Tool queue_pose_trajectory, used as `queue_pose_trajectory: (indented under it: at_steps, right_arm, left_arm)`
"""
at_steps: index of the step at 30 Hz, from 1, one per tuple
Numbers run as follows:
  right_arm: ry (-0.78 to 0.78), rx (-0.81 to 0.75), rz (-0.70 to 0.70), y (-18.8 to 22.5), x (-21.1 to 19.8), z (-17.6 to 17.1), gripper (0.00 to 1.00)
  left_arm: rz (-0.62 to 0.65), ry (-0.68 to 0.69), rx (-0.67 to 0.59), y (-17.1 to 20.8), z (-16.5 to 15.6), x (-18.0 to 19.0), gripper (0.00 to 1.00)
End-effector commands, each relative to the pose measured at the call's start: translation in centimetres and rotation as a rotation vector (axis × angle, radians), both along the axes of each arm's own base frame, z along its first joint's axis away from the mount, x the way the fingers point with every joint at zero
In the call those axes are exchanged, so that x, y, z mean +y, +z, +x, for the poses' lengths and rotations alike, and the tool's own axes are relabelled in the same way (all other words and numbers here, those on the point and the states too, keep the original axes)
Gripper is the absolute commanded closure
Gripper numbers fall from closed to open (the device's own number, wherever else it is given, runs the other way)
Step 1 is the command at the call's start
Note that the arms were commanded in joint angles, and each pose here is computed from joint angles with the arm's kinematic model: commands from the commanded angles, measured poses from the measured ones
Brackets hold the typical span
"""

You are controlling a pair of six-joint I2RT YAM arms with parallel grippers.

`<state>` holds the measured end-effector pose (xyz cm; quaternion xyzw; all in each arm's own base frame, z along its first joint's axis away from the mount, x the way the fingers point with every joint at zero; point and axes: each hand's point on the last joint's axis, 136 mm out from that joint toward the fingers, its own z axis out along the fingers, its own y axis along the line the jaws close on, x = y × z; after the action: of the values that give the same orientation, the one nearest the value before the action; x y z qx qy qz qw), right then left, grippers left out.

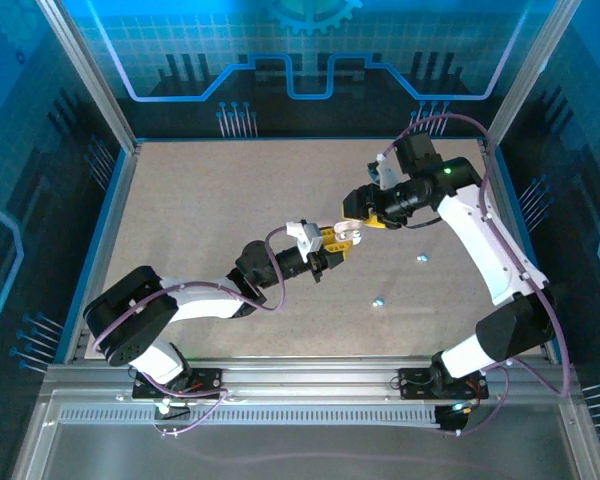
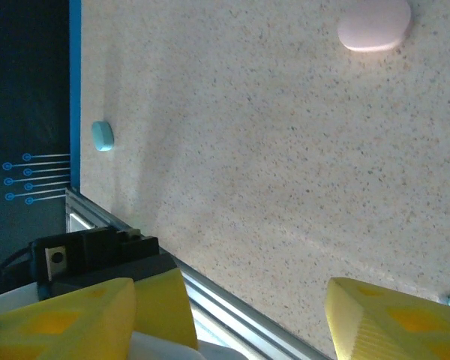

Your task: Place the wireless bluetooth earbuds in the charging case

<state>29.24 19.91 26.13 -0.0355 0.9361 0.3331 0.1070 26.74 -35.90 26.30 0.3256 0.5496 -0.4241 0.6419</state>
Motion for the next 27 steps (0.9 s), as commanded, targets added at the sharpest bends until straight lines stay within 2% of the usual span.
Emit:
queue_pose_trajectory:
  at_steps: [1,17,23,27]
  right_arm:
    - [0.035,0.039,-0.053,-0.5,-0.3,-1.0,0.33]
    - [0.066,-0.015,-0.021,1.4,-1.0,-3.8,0.37]
    - [-0.047,-0.169,-0.052,3.3,-2.5,-1.8,0.35]
    - [-0.170,-0.256,-0.104,3.6,-4.5,-0.4,0.34]
  left_arm:
    - [-0.053,0.000,-0.084,3.2,-0.2,0.4,0.78]
    - [-0.040,0.081,-0.040,2.5,1.2,0.9,0.78]
    - [-0.042,0.088,-0.014,2.0,1.2,1.4,0.78]
    - [-0.024,0.128,0.074,0.2,2.0,2.3,0.78]
